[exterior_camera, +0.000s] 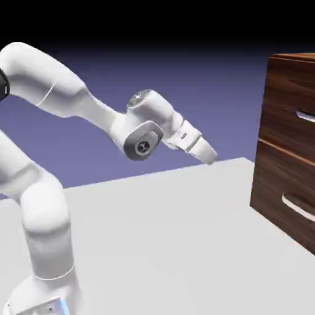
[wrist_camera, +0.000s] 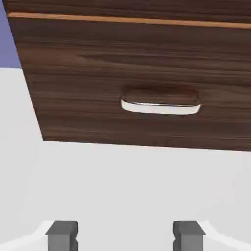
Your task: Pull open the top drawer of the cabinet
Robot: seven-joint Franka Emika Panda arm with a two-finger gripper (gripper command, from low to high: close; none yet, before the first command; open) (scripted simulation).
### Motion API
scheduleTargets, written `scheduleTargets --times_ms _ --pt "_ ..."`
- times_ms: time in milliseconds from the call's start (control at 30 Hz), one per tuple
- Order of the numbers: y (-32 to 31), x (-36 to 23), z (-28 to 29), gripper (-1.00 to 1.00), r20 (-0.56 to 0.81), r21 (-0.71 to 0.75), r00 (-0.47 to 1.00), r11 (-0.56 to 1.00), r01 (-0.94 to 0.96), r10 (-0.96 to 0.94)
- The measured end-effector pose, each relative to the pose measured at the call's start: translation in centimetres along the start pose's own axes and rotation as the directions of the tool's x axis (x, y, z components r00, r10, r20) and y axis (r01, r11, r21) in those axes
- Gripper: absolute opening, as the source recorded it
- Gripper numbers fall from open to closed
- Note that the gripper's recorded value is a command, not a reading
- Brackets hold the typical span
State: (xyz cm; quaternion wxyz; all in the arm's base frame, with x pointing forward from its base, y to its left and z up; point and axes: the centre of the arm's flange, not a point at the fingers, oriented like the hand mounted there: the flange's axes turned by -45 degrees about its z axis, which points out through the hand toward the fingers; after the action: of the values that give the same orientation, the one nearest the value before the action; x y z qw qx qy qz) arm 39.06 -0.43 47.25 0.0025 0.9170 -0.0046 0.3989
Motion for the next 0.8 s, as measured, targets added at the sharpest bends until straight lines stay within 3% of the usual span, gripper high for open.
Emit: scheduleTargets --times_ms 333,800 --pt "5.2 7.4 -8.4 0.00 -0.224 -0.027 0.882 0.902 -0.432 0.415" --pt "4.2 14.0 -17.8 0.00 -0.442 0.208 0.532 0.659 -0.723 0.722"
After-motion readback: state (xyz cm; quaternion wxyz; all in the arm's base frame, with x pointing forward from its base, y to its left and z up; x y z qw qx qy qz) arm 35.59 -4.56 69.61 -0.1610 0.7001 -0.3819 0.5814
